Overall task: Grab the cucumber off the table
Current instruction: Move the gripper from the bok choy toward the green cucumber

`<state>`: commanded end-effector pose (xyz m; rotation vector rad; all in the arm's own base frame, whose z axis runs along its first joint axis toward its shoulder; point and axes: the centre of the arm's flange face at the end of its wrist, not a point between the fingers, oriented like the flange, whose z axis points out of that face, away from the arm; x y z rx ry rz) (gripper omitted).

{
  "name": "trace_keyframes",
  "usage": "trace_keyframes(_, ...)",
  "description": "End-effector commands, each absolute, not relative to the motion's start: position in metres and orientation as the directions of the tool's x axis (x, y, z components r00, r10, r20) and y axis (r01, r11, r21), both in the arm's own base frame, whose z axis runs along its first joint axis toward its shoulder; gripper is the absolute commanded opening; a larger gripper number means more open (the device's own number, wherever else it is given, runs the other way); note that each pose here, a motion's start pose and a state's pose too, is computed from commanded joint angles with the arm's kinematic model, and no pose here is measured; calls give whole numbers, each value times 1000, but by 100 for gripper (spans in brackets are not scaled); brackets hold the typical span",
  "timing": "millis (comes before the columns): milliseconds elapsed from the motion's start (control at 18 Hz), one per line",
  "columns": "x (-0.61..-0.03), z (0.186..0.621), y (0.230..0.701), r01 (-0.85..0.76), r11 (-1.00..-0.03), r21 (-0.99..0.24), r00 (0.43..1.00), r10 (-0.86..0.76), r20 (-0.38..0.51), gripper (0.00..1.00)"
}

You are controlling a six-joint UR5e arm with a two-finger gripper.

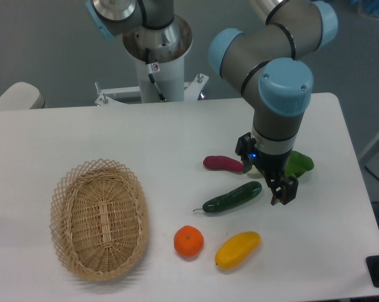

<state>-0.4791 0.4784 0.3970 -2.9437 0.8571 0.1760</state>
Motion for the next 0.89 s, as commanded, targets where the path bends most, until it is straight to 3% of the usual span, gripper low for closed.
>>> trace_keyframes(444, -474, 387, 476, -522, -852, -40, 850, -516, -104, 100)
trace_keyframes(611, -465, 364, 474, -504, -863, -44, 863, -501, -64, 100)
trace_keyframes(889, -443, 323, 480, -457, -888, -44, 888, -454, -68, 100)
